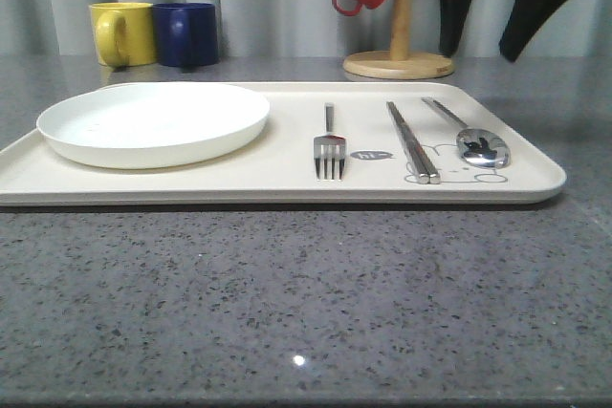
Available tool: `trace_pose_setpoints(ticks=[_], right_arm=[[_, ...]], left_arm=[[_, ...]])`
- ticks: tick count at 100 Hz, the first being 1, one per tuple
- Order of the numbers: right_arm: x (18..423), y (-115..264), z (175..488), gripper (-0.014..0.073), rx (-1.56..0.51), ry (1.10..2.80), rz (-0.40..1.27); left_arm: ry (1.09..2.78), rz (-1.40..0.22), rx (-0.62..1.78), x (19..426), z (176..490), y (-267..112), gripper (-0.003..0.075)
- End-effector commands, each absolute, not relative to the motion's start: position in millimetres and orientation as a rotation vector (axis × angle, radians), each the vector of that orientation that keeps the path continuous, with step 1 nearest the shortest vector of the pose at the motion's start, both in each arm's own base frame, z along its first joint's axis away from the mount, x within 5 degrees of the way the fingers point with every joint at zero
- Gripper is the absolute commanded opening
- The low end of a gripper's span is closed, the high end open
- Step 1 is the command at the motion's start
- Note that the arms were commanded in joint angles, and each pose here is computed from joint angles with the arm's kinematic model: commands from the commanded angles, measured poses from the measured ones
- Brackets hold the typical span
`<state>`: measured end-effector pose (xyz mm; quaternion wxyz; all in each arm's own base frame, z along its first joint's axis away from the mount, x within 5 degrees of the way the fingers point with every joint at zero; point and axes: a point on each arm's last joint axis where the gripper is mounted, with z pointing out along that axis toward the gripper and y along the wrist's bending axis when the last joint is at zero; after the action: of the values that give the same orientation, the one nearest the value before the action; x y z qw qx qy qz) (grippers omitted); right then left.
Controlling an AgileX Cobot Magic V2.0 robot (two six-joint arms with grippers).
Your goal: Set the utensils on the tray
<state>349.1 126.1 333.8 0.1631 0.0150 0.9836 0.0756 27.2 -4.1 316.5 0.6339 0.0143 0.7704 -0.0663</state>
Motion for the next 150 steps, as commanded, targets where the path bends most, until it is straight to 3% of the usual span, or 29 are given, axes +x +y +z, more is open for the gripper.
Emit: trace_pose_setpoints(ticks=[1, 27, 52, 83, 113, 150], right_arm=[[328.8, 114.7, 379.9, 0.0355, -0.019, 2.657, 0.212], [288.9, 66.7, 398.1, -0.0076, 0.084, 2.597, 0.104], [250.8, 22.8, 378.8, -0.0061, 0.166, 2.58, 0.043], [187.1, 2.2, 349.9, -0.0061, 0.168, 2.464, 0.04], [126.1, 0.8, 331.7, -0.0061, 0.127, 2.219, 0.055], [53.9, -0.5, 324.1, -0.0063, 0.088, 1.775, 0.078]], left_arm=[[1.674, -0.17, 0.031, 28.2, 330.9, -4.7, -0.0019], [1.674, -0.17, 0.031, 28.2, 330.9, -4.7, -0.0019], [1.674, -0.17, 0.031, 28.2, 330.9, -4.7, -0.0019], [1.674, -0.17, 0.031, 28.2, 330.9, -4.7, -0.0019], [1.674, -0.17, 0.031, 28.2, 330.9, -4.7, -0.0019], [1.674, -0.17, 0.031, 28.2, 330.9, -4.7, -0.0019]])
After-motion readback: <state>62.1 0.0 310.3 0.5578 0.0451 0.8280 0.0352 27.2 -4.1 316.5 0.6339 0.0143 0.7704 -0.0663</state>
